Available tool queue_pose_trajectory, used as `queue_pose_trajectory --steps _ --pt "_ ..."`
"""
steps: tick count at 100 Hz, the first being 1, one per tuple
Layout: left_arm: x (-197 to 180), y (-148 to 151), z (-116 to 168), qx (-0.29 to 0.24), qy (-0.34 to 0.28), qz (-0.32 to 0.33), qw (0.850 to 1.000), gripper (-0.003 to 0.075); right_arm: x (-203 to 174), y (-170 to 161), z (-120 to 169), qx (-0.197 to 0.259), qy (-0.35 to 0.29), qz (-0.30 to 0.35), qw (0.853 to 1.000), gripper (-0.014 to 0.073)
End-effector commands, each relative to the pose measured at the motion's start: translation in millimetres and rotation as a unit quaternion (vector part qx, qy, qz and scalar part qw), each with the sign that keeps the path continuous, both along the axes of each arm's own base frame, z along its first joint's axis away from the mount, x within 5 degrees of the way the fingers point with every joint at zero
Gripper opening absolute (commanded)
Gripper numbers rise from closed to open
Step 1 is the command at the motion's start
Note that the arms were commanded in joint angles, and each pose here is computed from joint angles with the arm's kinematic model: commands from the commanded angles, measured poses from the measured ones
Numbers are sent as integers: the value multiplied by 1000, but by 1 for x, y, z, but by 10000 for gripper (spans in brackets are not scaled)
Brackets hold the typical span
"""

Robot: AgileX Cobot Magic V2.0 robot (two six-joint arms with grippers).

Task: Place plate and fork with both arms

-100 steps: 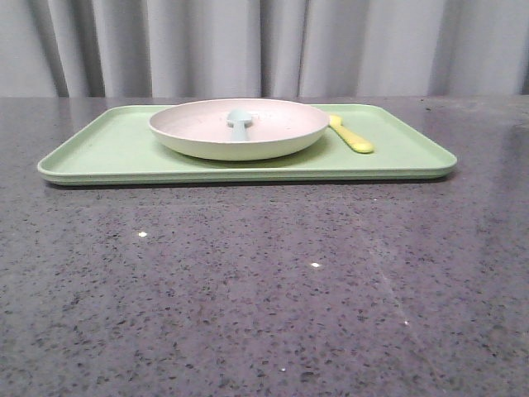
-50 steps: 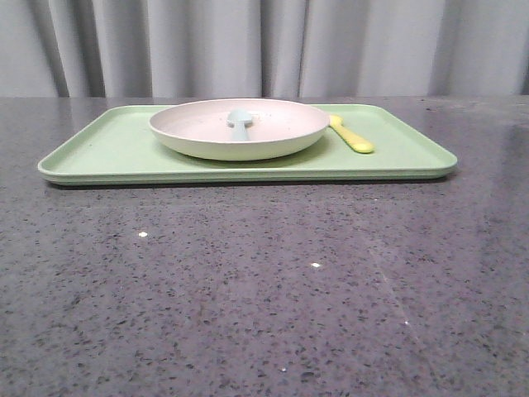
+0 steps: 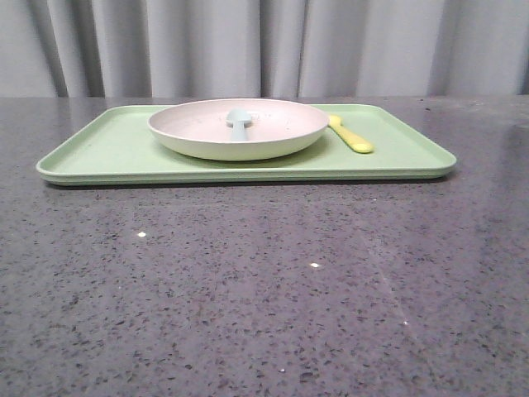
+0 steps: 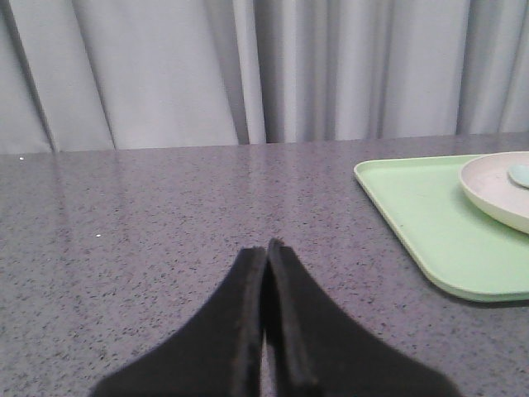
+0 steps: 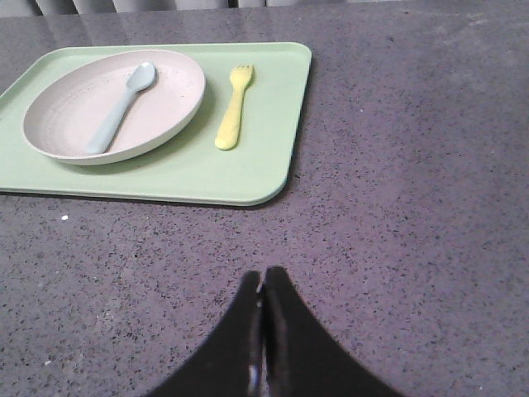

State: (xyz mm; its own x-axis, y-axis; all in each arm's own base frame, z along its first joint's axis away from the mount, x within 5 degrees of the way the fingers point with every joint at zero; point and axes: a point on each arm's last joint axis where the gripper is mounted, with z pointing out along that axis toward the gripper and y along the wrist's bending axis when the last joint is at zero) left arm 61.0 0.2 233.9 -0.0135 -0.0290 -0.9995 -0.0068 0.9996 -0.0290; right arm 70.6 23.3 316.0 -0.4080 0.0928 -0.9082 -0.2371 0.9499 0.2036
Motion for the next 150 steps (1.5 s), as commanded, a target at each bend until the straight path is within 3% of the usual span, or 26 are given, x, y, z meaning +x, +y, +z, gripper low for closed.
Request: queue_pose_trajectory --steps 1,22,26,150 --pt "-3 2 9 1 -65 13 998 -20 2 0 15 5 -51 2 999 -90" --pt "-7 2 -21 0 -73 19 997 -20 2 0 15 5 -51 2 999 -90" --pt "-7 2 -25 -1 -51 17 999 -20 2 0 15 5 -51 2 999 -90" --pt "-7 2 -25 -5 -50 17 999 -20 2 0 15 5 -50 2 999 -90"
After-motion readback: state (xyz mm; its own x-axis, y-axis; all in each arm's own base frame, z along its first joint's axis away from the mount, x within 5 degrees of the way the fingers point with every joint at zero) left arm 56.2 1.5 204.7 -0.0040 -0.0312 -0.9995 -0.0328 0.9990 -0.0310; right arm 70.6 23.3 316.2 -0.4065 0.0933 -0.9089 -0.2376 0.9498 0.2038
